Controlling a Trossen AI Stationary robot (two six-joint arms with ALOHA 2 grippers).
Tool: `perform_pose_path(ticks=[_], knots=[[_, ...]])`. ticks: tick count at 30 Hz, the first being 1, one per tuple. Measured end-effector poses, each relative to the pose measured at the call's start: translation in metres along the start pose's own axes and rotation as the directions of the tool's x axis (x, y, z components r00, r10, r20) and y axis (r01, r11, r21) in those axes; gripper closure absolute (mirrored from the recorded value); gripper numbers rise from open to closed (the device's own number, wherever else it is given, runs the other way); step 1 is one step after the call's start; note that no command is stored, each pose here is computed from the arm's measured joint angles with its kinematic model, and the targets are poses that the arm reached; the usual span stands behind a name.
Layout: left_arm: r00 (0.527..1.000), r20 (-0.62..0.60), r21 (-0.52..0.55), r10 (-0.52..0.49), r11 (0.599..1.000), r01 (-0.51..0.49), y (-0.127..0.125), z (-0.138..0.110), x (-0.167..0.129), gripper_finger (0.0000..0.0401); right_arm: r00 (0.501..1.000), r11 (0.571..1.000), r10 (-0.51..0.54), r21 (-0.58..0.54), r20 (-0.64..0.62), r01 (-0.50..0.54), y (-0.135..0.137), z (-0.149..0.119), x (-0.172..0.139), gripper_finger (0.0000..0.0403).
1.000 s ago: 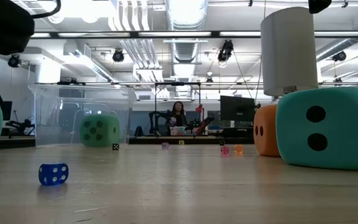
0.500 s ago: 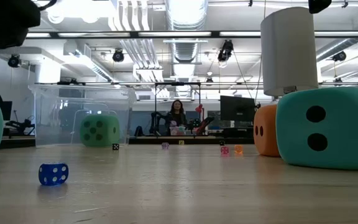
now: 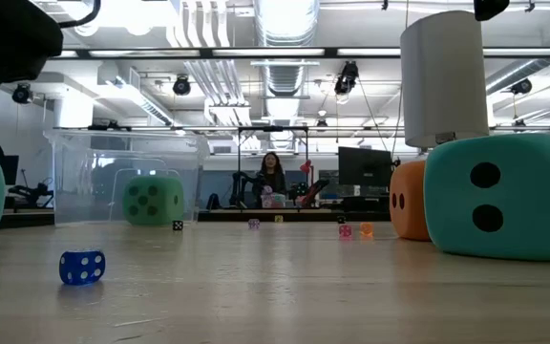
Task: Pick & Place Dice
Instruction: Put the left large blue dice into the transparent bin
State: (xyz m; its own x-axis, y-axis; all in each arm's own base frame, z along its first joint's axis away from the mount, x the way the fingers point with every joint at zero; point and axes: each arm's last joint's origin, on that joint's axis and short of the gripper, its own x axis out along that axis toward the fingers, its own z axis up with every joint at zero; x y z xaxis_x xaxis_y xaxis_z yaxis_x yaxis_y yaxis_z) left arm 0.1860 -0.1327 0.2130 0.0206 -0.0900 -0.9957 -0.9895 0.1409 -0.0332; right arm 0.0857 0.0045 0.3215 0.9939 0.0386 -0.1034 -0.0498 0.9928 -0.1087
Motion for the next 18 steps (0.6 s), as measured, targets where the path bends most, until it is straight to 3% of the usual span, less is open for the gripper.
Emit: perform_pose_path(ticks=[18], knots=[[1.000,-0.008,0.002,0.005,1.000,-0.005,-0.0007,-0.0007,-0.0030,0.0003,1.000,1.000,0.000,0.000,0.000,0.000,0.0000,-0.0001,0.0001,0.0394]])
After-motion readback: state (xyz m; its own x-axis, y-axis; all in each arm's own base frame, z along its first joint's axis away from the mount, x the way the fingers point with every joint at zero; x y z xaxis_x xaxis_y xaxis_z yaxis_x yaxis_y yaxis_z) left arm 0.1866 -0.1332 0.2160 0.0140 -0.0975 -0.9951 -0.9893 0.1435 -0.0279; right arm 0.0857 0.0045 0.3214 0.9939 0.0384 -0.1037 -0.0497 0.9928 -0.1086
